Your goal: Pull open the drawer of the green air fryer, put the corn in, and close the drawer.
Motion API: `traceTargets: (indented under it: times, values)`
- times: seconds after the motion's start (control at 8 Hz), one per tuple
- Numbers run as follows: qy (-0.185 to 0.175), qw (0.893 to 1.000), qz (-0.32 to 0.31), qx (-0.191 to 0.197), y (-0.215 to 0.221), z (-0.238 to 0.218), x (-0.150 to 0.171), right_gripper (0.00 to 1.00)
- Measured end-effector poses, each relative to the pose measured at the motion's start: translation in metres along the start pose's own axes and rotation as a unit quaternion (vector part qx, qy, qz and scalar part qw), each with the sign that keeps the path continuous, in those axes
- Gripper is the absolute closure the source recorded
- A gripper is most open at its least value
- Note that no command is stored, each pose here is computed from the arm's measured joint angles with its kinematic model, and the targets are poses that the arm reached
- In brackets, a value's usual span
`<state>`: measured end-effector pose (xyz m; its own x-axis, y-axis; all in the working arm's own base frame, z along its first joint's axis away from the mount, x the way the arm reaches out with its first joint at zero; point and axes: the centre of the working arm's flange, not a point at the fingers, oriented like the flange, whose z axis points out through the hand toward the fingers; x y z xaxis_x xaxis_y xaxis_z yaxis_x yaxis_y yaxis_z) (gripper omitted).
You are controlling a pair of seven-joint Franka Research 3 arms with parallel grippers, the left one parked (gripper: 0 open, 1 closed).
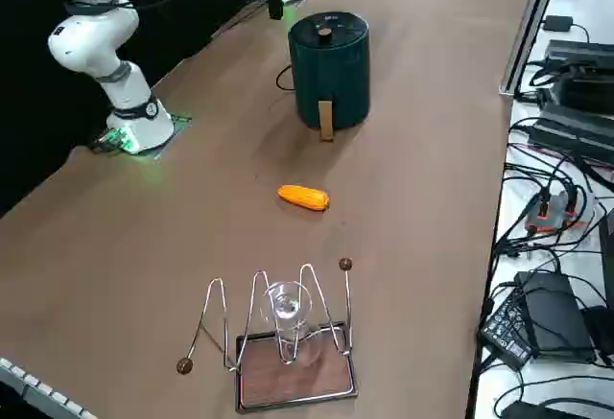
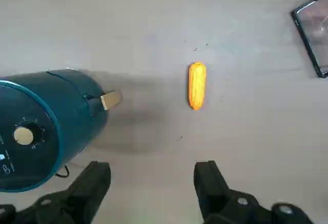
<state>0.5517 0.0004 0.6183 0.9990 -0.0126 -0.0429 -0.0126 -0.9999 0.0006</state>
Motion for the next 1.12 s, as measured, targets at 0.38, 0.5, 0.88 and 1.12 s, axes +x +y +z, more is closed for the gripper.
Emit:
traceTargets:
  times: [0.38, 0.5, 0.88, 1.12]
  values:
    - [-0.006, 1.000, 0.000, 0.006, -0.002, 0.009, 0.005, 0.00]
    - [-0.012, 1.000, 0.002, 0.018, -0.005, 0.020, 0.012, 0.00]
    - [-0.036, 0.996, 0.049, 0.071, 0.000, 0.073, 0.041, 0.00]
    - [-0.052, 0.984, 0.146, 0.085, 0.010, 0.108, 0.060, 0.00]
